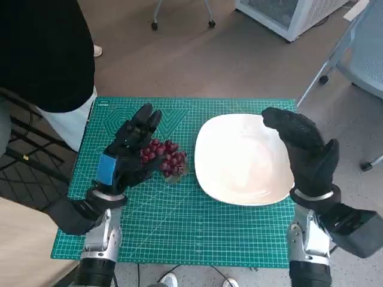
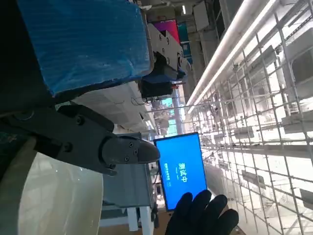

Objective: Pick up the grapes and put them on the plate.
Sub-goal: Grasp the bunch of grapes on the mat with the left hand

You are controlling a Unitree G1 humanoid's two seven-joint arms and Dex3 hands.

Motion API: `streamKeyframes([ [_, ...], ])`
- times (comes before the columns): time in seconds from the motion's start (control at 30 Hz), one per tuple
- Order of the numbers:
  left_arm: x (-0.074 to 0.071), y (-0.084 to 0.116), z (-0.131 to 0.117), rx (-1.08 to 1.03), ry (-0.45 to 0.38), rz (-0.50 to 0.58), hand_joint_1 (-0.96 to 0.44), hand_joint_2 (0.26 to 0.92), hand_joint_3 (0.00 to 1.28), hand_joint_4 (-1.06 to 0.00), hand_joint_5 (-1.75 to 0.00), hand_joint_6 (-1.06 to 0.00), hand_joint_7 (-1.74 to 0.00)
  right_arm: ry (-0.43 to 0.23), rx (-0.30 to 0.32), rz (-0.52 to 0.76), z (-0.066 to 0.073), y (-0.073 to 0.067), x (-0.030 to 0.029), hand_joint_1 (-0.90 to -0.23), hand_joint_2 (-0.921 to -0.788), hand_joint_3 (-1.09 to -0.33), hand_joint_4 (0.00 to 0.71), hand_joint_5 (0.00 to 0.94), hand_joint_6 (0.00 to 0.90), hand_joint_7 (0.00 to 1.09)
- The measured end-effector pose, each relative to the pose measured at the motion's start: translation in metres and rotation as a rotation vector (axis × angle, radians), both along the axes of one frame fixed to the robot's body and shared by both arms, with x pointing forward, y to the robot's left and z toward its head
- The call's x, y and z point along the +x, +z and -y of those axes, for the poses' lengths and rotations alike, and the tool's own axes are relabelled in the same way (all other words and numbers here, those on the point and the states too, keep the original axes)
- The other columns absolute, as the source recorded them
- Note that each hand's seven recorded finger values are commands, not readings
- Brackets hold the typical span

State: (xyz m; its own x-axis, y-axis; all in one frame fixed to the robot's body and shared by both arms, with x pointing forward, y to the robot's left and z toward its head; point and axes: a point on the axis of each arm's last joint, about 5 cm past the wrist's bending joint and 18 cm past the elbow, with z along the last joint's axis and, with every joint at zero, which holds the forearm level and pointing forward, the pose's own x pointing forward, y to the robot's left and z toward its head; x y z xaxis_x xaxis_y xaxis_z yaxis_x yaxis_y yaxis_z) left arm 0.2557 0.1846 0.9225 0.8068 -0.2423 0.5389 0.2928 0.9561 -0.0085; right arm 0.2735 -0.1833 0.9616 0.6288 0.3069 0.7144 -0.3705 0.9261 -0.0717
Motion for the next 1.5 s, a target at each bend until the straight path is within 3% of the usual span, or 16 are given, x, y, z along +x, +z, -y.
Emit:
streamKeyframes([
  [1.27, 0.0000, 0.0003, -0.0006, 0.003, 0.005, -0.001, -0.28, 0.921, 0.24, -0.31, 0.00, -0.41, 0.00, -0.003, -0.002, -0.001, 0.0003, -0.0007, 0.0014, -0.504, -0.921, -0.622, 0.248, 0.000, -0.001, 0.49],
  [1.37, 0.0001, 0.0011, -0.0010, 0.022, 0.011, 0.000, -0.30, 0.921, 0.19, -0.25, 0.00, -0.36, 0.00, -0.003, -0.002, -0.002, 0.0003, -0.0007, 0.0014, -0.504, -0.921, -0.622, 0.248, 0.000, -0.001, 0.49],
  [1.5, 0.0008, 0.0061, -0.0051, 0.167, 0.033, 0.002, -0.37, 0.906, 0.10, -0.10, 0.00, -0.19, 0.00, -0.001, -0.002, -0.001, 0.0000, -0.0003, 0.0016, -0.507, -0.921, -0.621, 0.248, 0.001, -0.001, 0.49],
])
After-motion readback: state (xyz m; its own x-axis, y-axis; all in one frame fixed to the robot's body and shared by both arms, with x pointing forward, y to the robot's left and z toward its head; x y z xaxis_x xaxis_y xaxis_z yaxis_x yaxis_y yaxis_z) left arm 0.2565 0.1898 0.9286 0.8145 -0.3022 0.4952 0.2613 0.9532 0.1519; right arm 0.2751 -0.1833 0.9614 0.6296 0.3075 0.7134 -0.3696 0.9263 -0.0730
